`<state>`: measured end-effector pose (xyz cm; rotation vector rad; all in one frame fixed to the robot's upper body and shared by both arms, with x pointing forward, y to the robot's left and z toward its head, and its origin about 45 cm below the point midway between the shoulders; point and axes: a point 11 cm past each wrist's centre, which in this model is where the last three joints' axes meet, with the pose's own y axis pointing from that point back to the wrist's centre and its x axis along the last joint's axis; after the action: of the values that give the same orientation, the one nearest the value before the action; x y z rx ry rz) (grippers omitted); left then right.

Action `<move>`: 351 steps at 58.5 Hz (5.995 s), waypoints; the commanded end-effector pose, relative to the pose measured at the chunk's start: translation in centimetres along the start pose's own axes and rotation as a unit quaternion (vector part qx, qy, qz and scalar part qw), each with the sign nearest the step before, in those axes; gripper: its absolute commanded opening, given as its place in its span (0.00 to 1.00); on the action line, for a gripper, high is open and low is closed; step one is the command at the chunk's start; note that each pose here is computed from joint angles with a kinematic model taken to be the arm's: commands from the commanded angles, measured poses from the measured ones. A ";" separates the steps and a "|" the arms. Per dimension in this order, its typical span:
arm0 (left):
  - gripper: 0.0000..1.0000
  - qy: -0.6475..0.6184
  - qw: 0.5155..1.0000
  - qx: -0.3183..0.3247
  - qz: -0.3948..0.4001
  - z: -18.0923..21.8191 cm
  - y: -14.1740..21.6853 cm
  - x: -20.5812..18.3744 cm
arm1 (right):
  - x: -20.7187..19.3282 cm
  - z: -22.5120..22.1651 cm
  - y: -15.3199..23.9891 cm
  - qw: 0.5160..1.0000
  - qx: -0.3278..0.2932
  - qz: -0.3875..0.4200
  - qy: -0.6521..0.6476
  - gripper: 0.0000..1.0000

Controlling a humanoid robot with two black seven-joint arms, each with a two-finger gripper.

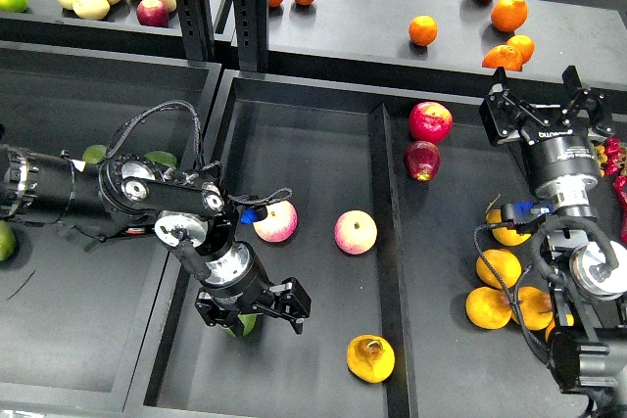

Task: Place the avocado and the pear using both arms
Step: 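Move the left gripper over the green avocado beside the apples, then lower the left gripper and close it on the green avocado, then lift the avocado with the left gripper and carry it to the avocado pile, then lower the avocado beside the pile and open the left gripper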

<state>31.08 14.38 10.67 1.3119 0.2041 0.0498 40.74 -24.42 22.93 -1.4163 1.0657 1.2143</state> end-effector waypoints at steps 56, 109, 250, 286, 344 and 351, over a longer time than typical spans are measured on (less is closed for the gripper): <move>0.99 0.040 0.996 0.070 0.041 -3.8 -3.8 2.5 | -0.3 0.1 0.1 1.000 -0.001 -0.010 -0.002 1.00; 0.98 0.082 0.990 0.087 0.071 -6.1 -5.2 3.9 | -1.1 0.2 0.1 1.000 -0.001 -0.022 -0.003 1.00; 0.14 0.176 0.978 -0.056 0.092 -2.3 -0.7 7.4 | 0.0 0.1 1.0 1.000 0.001 -0.012 -0.007 1.00; 0.16 0.299 0.920 -0.026 0.251 -18.0 13.4 14.3 | 0.0 0.1 1.0 1.000 0.000 -0.012 -0.007 1.00; 0.24 0.326 0.930 0.042 0.162 -22.8 3.3 8.0 | 0.7 0.0 1.9 1.000 0.004 -0.009 -0.009 1.00; 0.28 0.321 0.933 0.048 0.158 -22.7 2.6 7.7 | 0.9 0.0 2.1 1.000 0.004 -0.007 -0.009 1.00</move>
<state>35.15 38.19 7.39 1.3691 0.5555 0.7739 38.95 -24.75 21.95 -1.4035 1.0430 1.2075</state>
